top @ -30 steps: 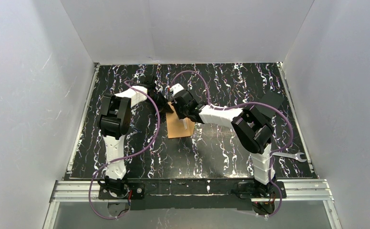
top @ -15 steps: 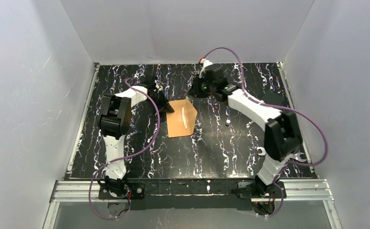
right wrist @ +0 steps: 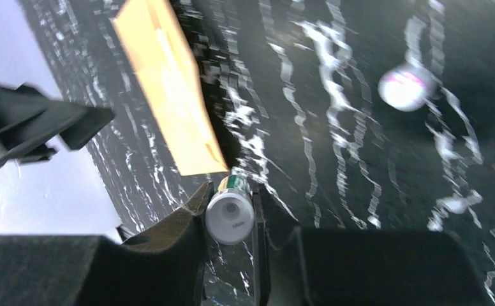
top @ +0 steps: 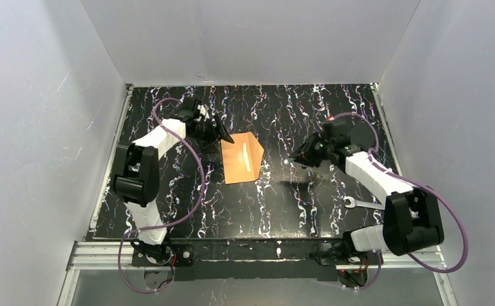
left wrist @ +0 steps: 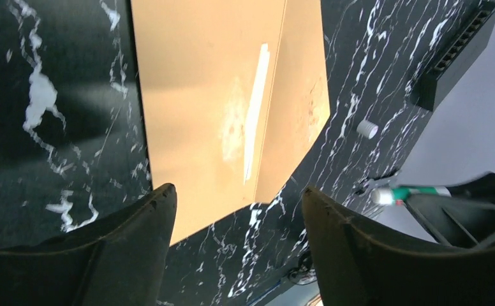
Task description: Place the letter into the envelope and seal it
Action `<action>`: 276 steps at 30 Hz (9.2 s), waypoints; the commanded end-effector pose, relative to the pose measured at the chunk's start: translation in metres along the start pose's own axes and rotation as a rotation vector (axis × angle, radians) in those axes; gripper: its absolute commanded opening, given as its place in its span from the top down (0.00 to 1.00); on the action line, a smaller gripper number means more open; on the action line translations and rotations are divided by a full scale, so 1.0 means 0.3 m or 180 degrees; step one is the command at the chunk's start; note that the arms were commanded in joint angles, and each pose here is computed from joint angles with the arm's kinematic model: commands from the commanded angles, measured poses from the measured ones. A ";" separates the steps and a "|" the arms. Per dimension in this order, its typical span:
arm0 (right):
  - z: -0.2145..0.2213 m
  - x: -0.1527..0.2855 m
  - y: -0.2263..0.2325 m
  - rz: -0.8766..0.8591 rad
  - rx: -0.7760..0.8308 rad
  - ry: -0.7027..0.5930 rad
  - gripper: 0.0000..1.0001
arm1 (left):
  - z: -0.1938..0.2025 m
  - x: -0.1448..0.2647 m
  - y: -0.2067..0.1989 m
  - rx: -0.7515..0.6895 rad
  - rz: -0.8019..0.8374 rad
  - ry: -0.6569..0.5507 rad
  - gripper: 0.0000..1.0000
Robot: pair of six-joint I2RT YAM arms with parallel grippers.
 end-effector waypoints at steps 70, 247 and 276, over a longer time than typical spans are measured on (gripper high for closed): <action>0.137 -0.544 0.213 -0.0994 0.0274 0.1458 0.87 | 0.118 -0.141 0.211 0.0205 -0.0742 0.0892 0.82; 0.196 -0.735 -0.128 0.1454 0.4044 0.0855 0.75 | -0.105 -0.266 0.383 0.0472 -0.0196 0.0975 1.00; -0.073 -0.299 0.215 0.1096 0.2249 -0.0248 0.53 | -0.295 0.115 0.010 -0.0195 0.0551 0.0158 0.50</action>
Point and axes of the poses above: each gripper's point midway between its finger pads, its own x axis back along the fingers, its own y axis along the line the jaws close on, z = x × y, the point moved 2 cm from there along x, back along the fingers, and after that the axes turned 13 degrees about -x, right-handed, at the moved point
